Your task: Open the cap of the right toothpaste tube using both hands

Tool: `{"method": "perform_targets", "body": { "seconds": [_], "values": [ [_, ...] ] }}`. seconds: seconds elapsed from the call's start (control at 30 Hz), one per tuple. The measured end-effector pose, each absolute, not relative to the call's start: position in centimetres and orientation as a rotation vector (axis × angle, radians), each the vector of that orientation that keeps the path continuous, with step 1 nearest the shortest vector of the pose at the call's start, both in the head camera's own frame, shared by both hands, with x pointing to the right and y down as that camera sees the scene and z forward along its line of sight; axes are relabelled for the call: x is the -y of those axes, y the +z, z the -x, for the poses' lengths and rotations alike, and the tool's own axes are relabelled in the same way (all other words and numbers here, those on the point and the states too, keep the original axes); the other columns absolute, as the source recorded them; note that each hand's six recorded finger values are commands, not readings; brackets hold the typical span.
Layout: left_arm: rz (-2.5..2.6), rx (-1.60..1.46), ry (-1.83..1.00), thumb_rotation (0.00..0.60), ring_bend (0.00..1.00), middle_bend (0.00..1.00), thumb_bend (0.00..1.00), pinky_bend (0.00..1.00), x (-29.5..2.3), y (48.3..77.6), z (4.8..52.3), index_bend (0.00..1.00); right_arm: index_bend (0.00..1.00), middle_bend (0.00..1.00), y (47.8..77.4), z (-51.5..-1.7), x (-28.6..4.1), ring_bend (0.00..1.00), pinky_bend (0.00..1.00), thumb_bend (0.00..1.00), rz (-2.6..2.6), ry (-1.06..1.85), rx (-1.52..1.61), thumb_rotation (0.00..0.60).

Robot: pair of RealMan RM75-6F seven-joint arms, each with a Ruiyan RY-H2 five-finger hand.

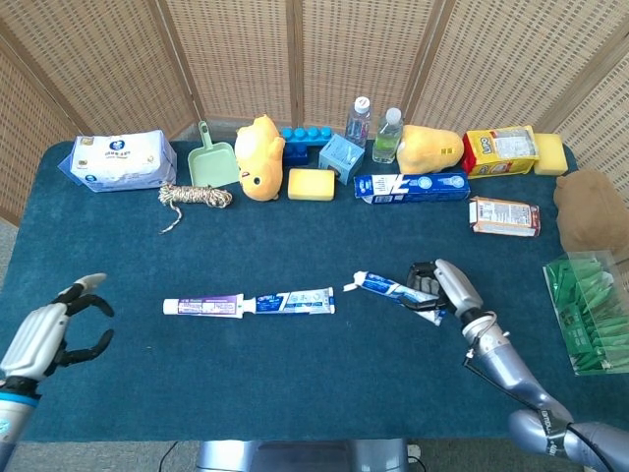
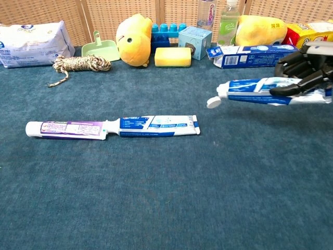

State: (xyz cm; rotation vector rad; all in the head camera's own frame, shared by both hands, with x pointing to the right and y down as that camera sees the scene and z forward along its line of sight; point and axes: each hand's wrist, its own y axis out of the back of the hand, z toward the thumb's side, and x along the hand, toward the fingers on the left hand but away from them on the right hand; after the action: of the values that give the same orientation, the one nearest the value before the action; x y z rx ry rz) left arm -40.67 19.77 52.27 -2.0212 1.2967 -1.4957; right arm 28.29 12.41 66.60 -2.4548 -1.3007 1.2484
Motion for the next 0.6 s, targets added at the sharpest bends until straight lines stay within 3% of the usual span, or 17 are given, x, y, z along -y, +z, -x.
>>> {"method": "perform_targets", "body": {
  "seconds": [0.13, 0.3, 0.43, 0.5, 0.6],
  "values": [
    [1.98, -1.336, -1.535, 0.6, 0.18, 0.17, 0.34, 0.27, -20.5, 52.2, 42.4, 0.45, 0.79, 0.72, 67.2, -29.7, -12.6, 0.58, 0.59, 0.38, 2.445, 1.301, 1.246, 0.6],
    [1.953, -1.367, -1.56, 0.6, 0.18, 0.17, 0.34, 0.26, -20.9, 52.4, 43.3, 0.44, 0.53, 0.42, 68.0, -31.4, -13.3, 0.3, 0.25, 0.3, 2.415, 1.357, 1.21, 0.6],
    [1.949, -1.388, -1.566, 0.6, 0.18, 0.17, 0.34, 0.26, -21.3, 52.6, 43.6, 0.44, 0.41, 0.3, 68.2, -32.2, -13.7, 0.21, 0.21, 0.31, 2.39, 1.332, 1.24, 0.535],
    [1.941, -1.393, -1.563, 0.6, 0.18, 0.17, 0.34, 0.26, -21.3, 52.4, 43.7, 0.43, 0.37, 0.26, 67.9, -32.5, -13.7, 0.17, 0.21, 0.33, 2.375, 1.294, 1.273, 0.448],
    [1.927, -1.398, -1.556, 0.6, 0.18, 0.17, 0.34, 0.24, -21.4, 52.2, 43.8, 0.41, 0.32, 0.25, 67.3, -33.1, -13.8, 0.15, 0.21, 0.36, 2.348, 1.243, 1.321, 0.372]
  ]
}}
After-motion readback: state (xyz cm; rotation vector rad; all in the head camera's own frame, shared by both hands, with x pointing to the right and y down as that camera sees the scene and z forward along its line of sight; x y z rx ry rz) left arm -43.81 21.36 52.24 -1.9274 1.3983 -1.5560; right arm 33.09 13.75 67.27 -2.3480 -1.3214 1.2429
